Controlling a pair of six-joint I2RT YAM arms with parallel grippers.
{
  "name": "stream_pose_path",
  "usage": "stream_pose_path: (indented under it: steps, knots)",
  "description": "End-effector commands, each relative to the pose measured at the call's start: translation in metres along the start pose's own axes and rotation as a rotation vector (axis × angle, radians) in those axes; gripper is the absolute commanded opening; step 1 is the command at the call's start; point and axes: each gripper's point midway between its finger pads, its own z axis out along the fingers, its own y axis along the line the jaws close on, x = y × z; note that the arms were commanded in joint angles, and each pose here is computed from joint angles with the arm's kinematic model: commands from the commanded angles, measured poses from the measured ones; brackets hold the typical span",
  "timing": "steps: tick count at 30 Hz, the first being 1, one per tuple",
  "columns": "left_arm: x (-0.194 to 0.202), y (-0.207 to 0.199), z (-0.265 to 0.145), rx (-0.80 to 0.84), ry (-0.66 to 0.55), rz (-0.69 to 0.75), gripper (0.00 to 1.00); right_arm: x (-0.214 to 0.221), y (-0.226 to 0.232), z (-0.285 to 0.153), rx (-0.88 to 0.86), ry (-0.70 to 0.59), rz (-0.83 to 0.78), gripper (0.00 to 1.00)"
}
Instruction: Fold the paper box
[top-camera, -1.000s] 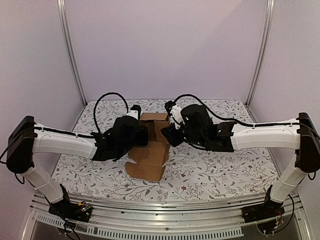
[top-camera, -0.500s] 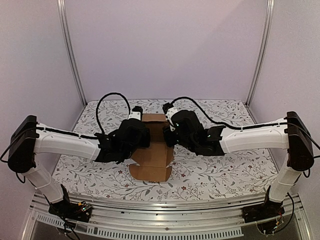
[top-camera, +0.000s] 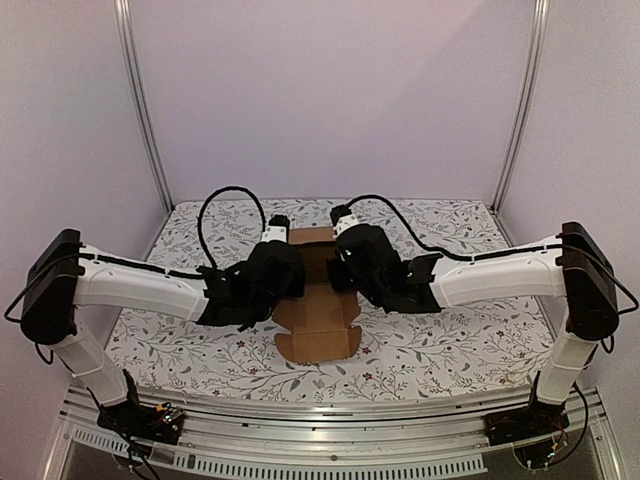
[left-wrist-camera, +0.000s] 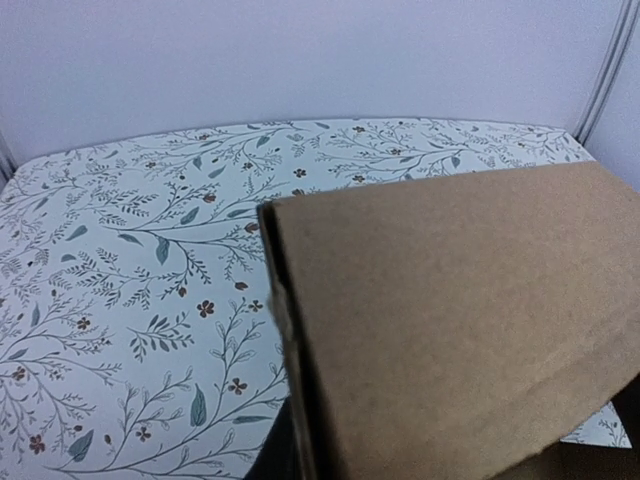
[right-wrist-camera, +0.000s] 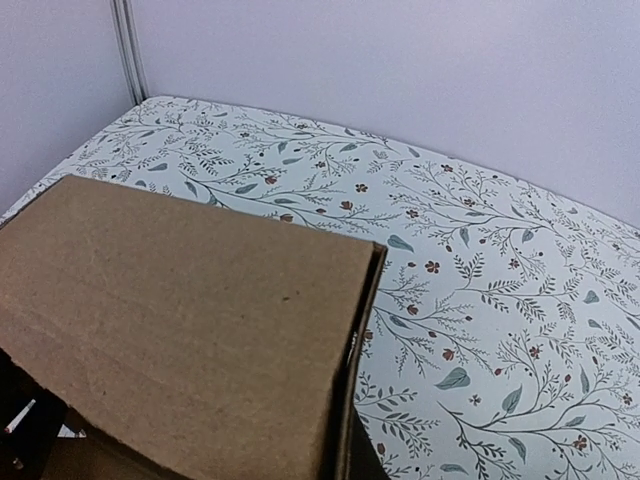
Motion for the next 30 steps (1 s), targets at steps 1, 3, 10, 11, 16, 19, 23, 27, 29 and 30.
stream_pose_path:
  steps: [1, 3, 10, 11, 16, 19, 23, 27, 29, 30]
  knots:
    - [0.003, -0.047, -0.013, 0.168, 0.031, 0.009, 0.19, -0.014, 0.026, -0.002, -0.081, -0.038, 0.027, 0.0]
    - [0.003, -0.048, -0.014, 0.174, 0.034, 0.011, 0.28, -0.013, 0.025, -0.002, -0.07, -0.035, 0.02, 0.0]
    - [0.003, -0.048, -0.02, 0.211, 0.044, 0.008, 0.51, -0.008, 0.018, 0.001, -0.033, -0.024, -0.034, 0.0]
    - [0.004, -0.049, -0.022, 0.225, 0.046, 0.008, 0.53, -0.005, 0.017, 0.004, -0.031, -0.017, -0.042, 0.0]
    - [0.006, -0.045, -0.032, 0.268, 0.056, 0.019, 0.67, 0.003, 0.009, 0.013, -0.029, 0.006, -0.059, 0.0]
    - [0.006, -0.04, -0.037, 0.284, 0.06, 0.018, 0.68, 0.009, 0.005, 0.018, -0.028, 0.019, -0.067, 0.0]
    - [0.001, -0.033, -0.05, 0.32, 0.048, 0.012, 0.69, 0.017, 0.003, 0.026, -0.04, 0.041, -0.079, 0.0]
    - [-0.003, -0.037, -0.066, 0.415, 0.049, 0.028, 0.69, 0.027, 0.005, 0.032, -0.078, 0.058, -0.096, 0.0]
    - [-0.004, -0.034, -0.074, 0.441, 0.053, 0.033, 0.68, 0.034, 0.007, 0.037, -0.115, 0.069, -0.108, 0.0]
    - [-0.004, -0.031, -0.078, 0.454, 0.051, 0.036, 0.68, 0.04, 0.009, 0.039, -0.141, 0.074, -0.107, 0.0]
